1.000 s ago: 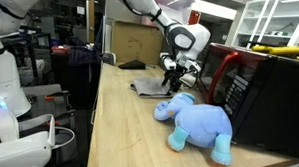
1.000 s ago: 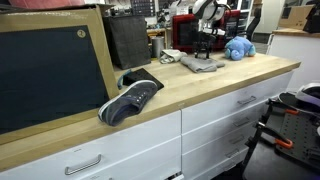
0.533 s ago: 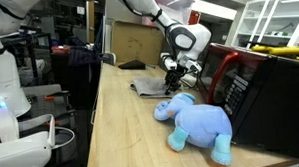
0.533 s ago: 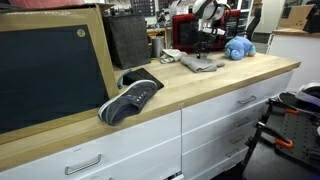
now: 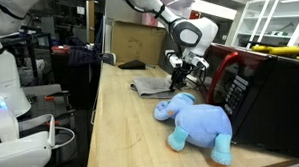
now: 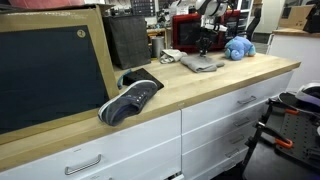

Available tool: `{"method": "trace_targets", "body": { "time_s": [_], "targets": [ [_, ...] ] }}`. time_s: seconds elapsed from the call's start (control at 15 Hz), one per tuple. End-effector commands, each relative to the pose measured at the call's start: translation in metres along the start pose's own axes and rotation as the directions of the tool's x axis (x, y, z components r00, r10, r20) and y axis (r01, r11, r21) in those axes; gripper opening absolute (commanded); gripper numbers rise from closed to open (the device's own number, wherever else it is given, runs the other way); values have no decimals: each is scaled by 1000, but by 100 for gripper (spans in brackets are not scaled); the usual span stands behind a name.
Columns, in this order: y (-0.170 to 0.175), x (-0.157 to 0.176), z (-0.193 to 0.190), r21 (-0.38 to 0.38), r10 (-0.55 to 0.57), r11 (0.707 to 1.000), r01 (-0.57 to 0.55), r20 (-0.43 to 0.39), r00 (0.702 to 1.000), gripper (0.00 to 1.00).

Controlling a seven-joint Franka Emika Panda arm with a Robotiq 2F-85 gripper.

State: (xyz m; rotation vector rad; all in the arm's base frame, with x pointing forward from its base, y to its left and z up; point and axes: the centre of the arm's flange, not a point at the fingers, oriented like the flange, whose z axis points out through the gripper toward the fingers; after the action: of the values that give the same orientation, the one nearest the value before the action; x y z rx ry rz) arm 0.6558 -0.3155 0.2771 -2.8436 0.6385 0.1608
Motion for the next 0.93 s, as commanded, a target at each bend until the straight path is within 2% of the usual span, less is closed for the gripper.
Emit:
{"method": "trace_targets", "body": {
  "time_s": [0.0,0.4,0.47,0.6,0.87],
  "targets": [
    [3,-8,-26,7,-5,1000,5,-11,1000,0],
    [-1,-25,-32,1,-23,1000,23,-9,1000,0],
    [-1,-24,-30,-9,-27,1000,27,-21,999,26],
    [2,-18,-24,-22,-24,999,23,-35,999,34],
    [-2,-8,-4,-24,-10,1000,9,-55,998,65]
  ]
}}
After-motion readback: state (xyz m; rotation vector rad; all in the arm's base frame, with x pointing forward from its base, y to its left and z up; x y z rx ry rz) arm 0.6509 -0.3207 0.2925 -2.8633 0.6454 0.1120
